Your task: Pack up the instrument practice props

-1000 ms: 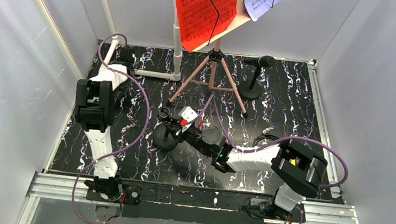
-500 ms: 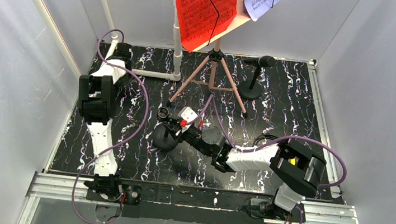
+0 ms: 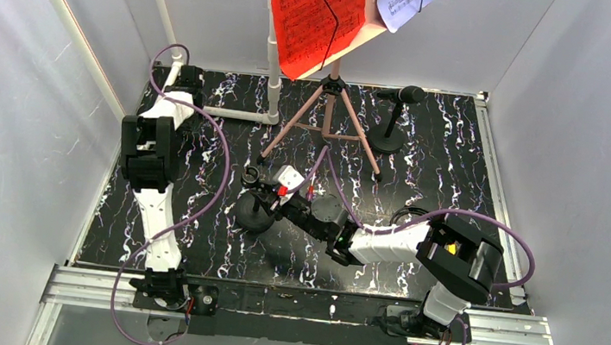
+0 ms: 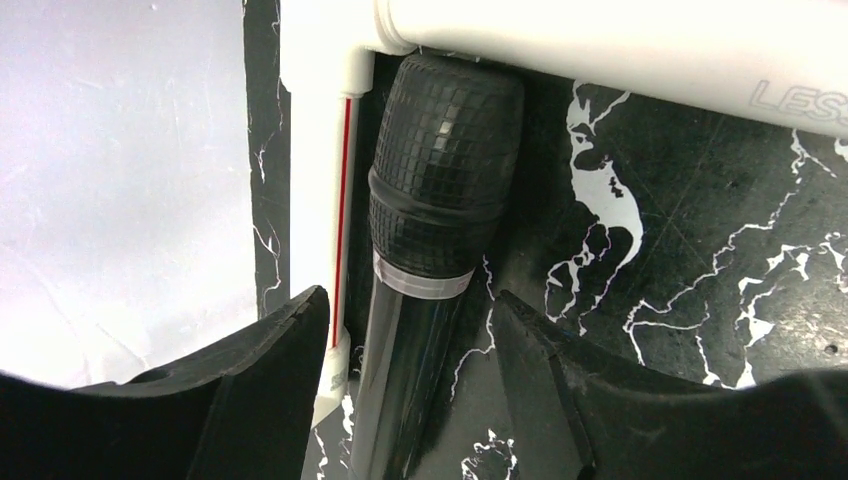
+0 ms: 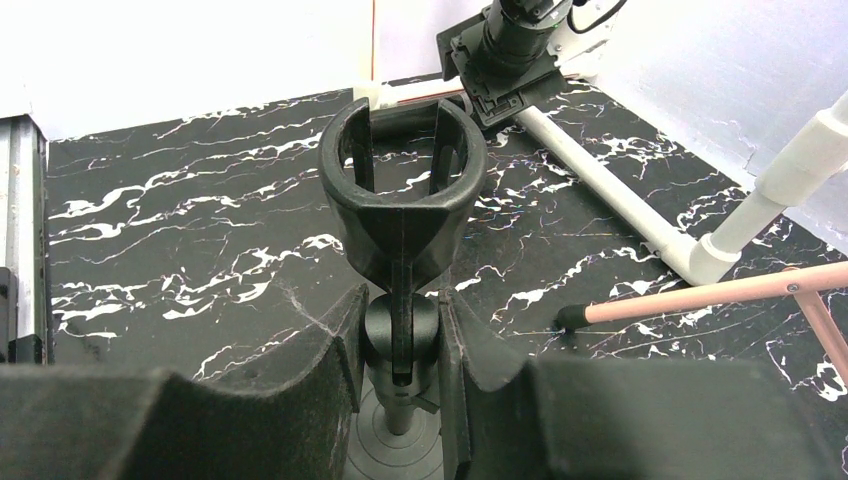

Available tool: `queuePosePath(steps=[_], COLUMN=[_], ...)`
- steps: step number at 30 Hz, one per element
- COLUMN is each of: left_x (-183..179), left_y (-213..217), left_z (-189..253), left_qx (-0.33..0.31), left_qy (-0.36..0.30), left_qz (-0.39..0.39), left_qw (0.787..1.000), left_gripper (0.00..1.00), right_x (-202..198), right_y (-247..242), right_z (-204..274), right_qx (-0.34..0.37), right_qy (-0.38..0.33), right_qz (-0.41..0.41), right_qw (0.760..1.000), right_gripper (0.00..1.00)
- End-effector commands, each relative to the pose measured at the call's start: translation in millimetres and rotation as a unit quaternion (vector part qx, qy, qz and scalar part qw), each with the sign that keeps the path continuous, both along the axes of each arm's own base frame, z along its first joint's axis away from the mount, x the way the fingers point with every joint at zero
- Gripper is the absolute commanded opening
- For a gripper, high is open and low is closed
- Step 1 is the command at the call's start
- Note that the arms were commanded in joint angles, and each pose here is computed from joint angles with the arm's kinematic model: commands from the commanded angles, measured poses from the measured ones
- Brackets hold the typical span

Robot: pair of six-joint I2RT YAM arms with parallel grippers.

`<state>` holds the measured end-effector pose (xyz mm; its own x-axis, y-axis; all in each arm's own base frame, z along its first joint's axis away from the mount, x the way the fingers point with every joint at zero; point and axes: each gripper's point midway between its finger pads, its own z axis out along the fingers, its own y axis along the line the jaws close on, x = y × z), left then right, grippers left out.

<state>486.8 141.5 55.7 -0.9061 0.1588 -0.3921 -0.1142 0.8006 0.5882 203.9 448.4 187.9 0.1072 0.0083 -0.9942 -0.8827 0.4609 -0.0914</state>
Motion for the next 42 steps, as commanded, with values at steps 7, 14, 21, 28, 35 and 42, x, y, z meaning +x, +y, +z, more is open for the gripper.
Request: queuePosePath(steps=[7, 14, 21, 28, 35, 42], left_x=[-32.8, -89.3, -159.0, -216.1, -252.9, -274.5], left_y=[-49.7, -116.6, -167.9, -204.1, -235.4, -245.0], left_z=[84.0, 139.5, 160.2, 172.6, 172.8, 167.1], left_qx=[-0.091, -0.226, -0.315, -0.362, -0.430, -0.457], left_qy=[-0.127, -0.189, -0.210, -0.208, -0.204, -0.217], left_qz=[0.008, -0.026, -0.083, -0.150, -0.184, -0.167], left_qw=[0.988, 0.955, 0.922, 0.896, 0.860, 0.846], left_gripper=[0.61, 0.63, 0.64, 0.70, 0.73, 0.73], right_x=[-16.1, -14.4, -15.7, -19.8, -13.5, -3.4], right_y=[-40.7, -31.8, -21.1, -26.4, -61.2, -114.9], right_z=[-129.5, -103.6, -60.4, -26.6, -6.4, 15.6], right_qx=[-0.222, -0.194, -0.149, -0.116, -0.107, -0.112], right_qy=[0.077, 0.082, 0.083, 0.085, 0.076, 0.061], right_qz=[0.006, 0.005, 0.014, 0.015, -0.040, -0.124], right_qw=[0.972, 0.978, 0.985, 0.990, 0.991, 0.984], right_gripper=[0.12, 0.34, 0.58, 0.80, 0.97, 0.99])
